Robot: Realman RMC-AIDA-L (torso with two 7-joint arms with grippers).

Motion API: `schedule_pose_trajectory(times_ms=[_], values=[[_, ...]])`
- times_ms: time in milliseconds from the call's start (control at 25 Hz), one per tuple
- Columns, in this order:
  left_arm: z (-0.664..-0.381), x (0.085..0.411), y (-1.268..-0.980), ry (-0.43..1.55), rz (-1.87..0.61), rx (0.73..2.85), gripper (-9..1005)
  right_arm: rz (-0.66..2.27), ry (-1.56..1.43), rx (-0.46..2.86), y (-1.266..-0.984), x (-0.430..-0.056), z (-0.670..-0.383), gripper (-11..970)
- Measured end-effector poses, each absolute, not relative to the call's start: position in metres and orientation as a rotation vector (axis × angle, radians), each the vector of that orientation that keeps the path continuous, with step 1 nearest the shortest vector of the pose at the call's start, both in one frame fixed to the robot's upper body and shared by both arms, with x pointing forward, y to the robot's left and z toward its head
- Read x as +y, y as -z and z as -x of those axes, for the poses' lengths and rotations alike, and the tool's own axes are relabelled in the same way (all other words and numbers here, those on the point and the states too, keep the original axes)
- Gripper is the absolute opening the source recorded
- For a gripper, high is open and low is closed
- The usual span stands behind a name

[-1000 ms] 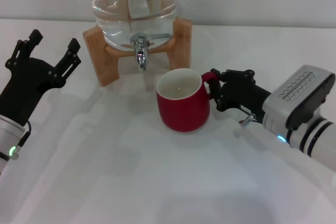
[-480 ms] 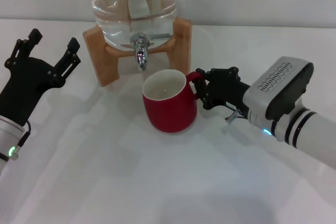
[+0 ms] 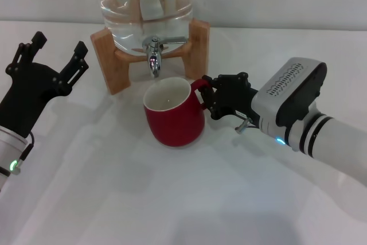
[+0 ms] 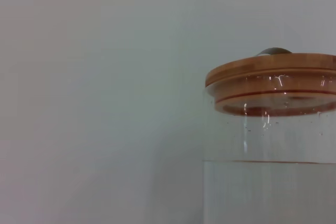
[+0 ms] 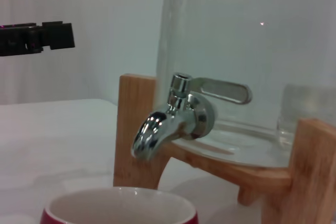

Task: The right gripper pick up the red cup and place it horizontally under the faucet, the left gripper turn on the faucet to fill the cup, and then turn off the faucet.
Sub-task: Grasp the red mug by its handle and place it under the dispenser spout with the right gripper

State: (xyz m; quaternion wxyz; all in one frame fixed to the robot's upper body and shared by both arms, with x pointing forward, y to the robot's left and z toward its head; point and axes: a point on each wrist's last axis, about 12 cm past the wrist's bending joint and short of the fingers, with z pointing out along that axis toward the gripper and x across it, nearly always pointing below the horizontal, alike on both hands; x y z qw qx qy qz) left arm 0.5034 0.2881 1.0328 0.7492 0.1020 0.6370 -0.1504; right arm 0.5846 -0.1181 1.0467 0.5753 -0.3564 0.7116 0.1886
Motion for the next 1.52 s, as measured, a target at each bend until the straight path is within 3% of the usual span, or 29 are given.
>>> schedule_pose_trajectory(times_ms=[680,1520], values=[[-0.503,0.287,-1.033,0.332,-0.228,1.394,891,0.856,-0.435,1.668,-1.057,-0.106,-0.596,117],[-0.511,0.278,-1.035,0.355,-0.257,1.39,892,0.784,-0.376,1.718,-1.052,-0.125,-0.604,118]])
